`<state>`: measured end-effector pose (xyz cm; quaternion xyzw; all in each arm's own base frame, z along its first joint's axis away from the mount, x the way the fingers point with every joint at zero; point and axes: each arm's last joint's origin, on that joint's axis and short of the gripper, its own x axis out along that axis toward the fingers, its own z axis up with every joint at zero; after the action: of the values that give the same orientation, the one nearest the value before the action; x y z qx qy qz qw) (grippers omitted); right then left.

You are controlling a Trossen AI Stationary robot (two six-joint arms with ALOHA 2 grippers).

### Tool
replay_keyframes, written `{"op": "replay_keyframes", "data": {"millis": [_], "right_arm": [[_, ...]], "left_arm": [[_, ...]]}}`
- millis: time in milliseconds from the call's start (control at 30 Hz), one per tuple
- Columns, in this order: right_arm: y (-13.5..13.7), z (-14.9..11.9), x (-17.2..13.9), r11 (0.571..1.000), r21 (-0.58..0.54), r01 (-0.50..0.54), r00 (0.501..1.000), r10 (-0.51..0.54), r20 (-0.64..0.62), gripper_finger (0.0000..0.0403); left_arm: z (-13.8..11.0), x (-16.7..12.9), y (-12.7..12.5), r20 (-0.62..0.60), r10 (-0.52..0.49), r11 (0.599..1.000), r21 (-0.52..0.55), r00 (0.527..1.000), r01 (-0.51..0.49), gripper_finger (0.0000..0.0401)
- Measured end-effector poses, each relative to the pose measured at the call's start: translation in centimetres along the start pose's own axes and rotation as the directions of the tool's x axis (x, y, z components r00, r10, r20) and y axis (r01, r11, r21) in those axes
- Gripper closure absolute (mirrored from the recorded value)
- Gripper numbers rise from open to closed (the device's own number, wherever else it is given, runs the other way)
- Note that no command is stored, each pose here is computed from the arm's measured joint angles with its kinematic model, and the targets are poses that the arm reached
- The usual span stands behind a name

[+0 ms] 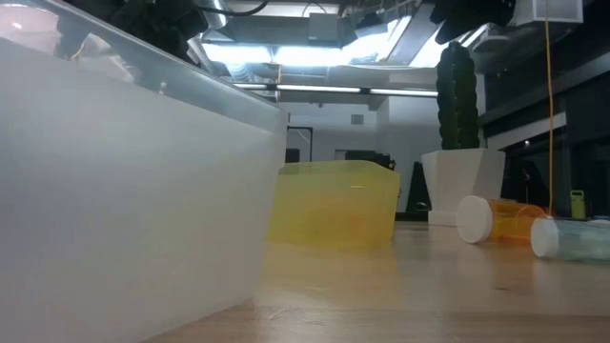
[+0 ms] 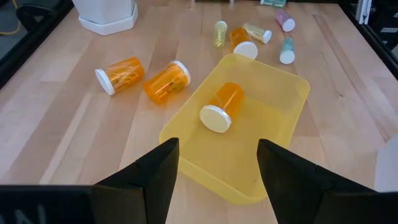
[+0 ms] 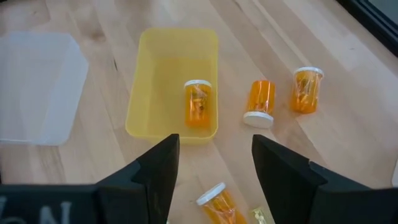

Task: Pick and place medicine bottles into bin by pill shape (circle, oval)
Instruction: Put the yellow bottled tablet into the transparent bin

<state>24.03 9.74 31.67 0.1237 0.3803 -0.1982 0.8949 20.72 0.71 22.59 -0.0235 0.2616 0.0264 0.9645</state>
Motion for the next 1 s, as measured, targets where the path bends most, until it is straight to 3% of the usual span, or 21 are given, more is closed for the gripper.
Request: {"op": "replay_keyframes", "data": {"millis": [500, 700, 800, 867, 1000], "right_arm": [[-0.1, 0.2, 0.0, 0.999, 0.008, 0.048, 0.998, -0.049, 0.05, 0.0198], [0.0, 0.0, 0.0, 0.999, 0.048, -0.003, 1.0, 0.003, 0.006, 0.0198], [0.1, 0.1, 0.0, 0.993, 0.121, -0.01, 1.0, 0.01, 0.003, 0.0198], [0.0, -0.3, 0.0, 0.984, 0.176, -0.019, 0.998, 0.03, -0.057, 0.0198], [-0.8, -1.8, -0.3, 0.973, 0.228, 0.029, 0.955, 0.041, -0.294, 0.0198]], "left_arm": [[0.0, 0.0, 0.0, 0.0, 0.0, 1.0, 0.0, 1.0, 0.0, 0.0189], [0.0, 0.0, 0.0, 0.0, 0.0, 1.0, 0.001, 1.0, 0.0, 0.0189], [0.0, 0.0, 0.0, 0.0, 0.0, 1.0, 0.001, 1.0, 0.0, 0.0189], [0.0, 0.0, 0.0, 0.001, 0.0, 1.0, 0.001, 1.0, 0.0, 0.0189], [0.0, 0.0, 0.0, 0.001, 0.0, 1.0, 0.001, 1.0, 0.0, 0.0189]]}}
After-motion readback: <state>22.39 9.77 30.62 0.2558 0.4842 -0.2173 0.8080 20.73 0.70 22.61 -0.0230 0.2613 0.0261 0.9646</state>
